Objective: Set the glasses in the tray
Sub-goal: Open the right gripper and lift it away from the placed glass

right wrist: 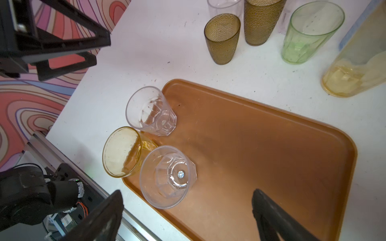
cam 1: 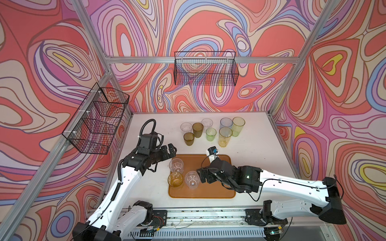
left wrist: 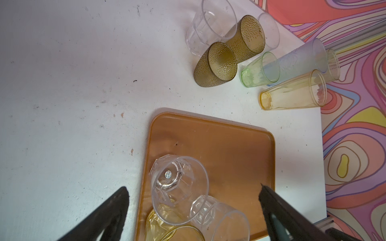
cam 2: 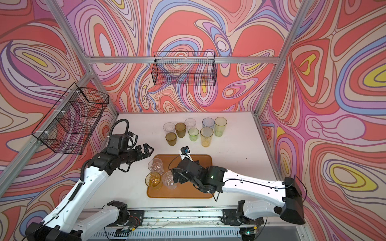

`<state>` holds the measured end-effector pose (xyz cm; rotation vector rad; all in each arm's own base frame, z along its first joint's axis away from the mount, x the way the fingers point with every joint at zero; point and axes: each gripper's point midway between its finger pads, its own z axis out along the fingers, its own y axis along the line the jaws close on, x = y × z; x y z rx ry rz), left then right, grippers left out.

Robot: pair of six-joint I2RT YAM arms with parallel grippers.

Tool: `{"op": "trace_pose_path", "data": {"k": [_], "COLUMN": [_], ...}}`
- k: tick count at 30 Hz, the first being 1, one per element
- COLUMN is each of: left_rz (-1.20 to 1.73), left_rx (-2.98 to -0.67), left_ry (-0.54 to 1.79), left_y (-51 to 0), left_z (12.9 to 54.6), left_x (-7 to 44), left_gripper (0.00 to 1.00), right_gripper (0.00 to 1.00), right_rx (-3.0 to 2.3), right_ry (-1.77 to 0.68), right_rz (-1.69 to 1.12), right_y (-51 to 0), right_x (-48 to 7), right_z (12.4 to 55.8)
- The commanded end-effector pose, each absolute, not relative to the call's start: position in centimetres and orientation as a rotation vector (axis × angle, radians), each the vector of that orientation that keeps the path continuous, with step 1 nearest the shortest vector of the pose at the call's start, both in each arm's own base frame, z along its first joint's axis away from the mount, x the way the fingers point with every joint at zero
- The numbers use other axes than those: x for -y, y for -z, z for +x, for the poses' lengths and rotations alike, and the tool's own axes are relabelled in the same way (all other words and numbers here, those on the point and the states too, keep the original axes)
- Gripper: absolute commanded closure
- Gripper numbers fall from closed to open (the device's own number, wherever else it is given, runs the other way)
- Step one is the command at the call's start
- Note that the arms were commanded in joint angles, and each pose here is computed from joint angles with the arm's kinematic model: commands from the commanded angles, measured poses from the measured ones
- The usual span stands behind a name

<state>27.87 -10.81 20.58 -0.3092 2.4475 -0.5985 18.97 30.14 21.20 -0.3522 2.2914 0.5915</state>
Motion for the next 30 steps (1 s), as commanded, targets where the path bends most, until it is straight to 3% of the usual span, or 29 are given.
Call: {"op": "trace_pose_path", "data": {"k": [1, 11, 23, 26, 30], "left_rz": [-0.317, -0.192, -0.172, -0.195, -0.201], "left_rx": [-2.374, -2.454, -2.558, -2.597, -2.625], "left_ry": [0.567, 0.444, 0.278, 0.306, 0.307], "left_y": [-23.2, -23.2, -20.5, -19.3, -17.8], "left_z": [28.5, 30.3, 36.6, 37.9, 39.1], "left_x": [11.3, 14.8, 15.8, 15.9, 16.2], "left_gripper": [0.00, 0.00, 0.00, 0.05, 0.20], "right_gripper": [0.02, 0.02, 0.02, 0.02, 0.02], "right_rx": [-2.239, -2.230, -2.206, -2.207, -2.217], "right_ry": [-0.664, -0.733, -0.832, -0.844, -0.870], "right_rz": [-0.292, -0.272, -0.268, -0.262, -0.274], "right_y": [-22.2, -21.5, -21.0, -21.1, -20.9], "right_x": [-28.5, -25.0, -24.2, -24.2, -24.7], "right_z": [19.7, 20.3, 19.2, 19.2, 19.0]}}
